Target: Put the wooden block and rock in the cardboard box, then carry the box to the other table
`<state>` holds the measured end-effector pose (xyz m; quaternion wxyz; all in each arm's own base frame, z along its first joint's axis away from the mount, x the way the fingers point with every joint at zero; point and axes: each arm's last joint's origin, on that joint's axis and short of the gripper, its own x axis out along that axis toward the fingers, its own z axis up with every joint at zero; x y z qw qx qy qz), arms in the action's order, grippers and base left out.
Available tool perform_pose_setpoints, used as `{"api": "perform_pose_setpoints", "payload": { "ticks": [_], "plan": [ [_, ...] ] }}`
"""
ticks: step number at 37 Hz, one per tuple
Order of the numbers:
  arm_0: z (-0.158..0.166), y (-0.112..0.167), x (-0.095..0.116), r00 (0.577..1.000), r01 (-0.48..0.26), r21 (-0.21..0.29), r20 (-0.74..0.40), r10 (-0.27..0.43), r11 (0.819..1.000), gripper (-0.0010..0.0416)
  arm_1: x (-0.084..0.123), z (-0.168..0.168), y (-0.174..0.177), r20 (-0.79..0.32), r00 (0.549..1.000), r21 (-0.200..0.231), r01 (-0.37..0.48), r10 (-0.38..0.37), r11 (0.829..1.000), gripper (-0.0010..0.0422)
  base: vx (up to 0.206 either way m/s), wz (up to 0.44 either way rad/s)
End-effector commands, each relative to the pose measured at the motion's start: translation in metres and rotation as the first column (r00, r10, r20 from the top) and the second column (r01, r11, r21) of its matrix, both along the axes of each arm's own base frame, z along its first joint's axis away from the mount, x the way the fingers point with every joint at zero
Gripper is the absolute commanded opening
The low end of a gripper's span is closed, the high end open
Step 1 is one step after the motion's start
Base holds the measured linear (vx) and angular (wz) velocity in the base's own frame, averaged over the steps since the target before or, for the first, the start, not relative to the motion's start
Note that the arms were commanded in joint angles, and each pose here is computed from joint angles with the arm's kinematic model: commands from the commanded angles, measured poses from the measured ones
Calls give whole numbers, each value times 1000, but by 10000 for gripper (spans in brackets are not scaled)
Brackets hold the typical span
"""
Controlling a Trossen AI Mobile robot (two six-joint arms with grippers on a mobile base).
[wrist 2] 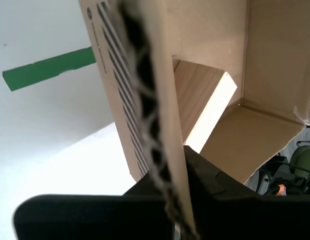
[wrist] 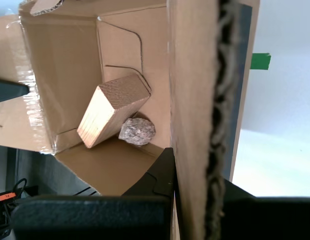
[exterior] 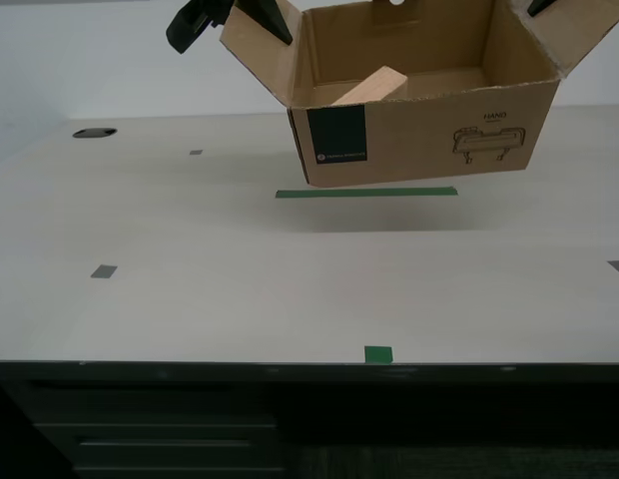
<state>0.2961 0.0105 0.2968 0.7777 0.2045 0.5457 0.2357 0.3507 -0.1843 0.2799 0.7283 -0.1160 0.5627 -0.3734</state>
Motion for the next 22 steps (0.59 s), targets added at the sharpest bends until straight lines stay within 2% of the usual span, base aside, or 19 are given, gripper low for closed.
{"api": "perform_pose_setpoints", "payload": {
  "ticks": [1,7,12,22],
  "plan": [
    [5,0,-4,1000,-9,-5,20,9,1000,-1,-4,4,-1,2,1000,-3,13,-13,1000,-2,-66,2],
    [4,1,-6,1000,-13,-5,1,13,1000,-1,-9,6,-7,14,1000,5,27,-27,1000,-2,-72,11],
    [0,1,-6,1000,-22,-8,-6,22,1000,-1,-11,8,-10,38,999,44,10,-12,999,-2,-74,15],
    [-5,4,-8,999,-29,-7,-23,29,1000,-1,-15,10,-15,39,999,45,28,-30,999,-2,-75,15]
  ]
}}
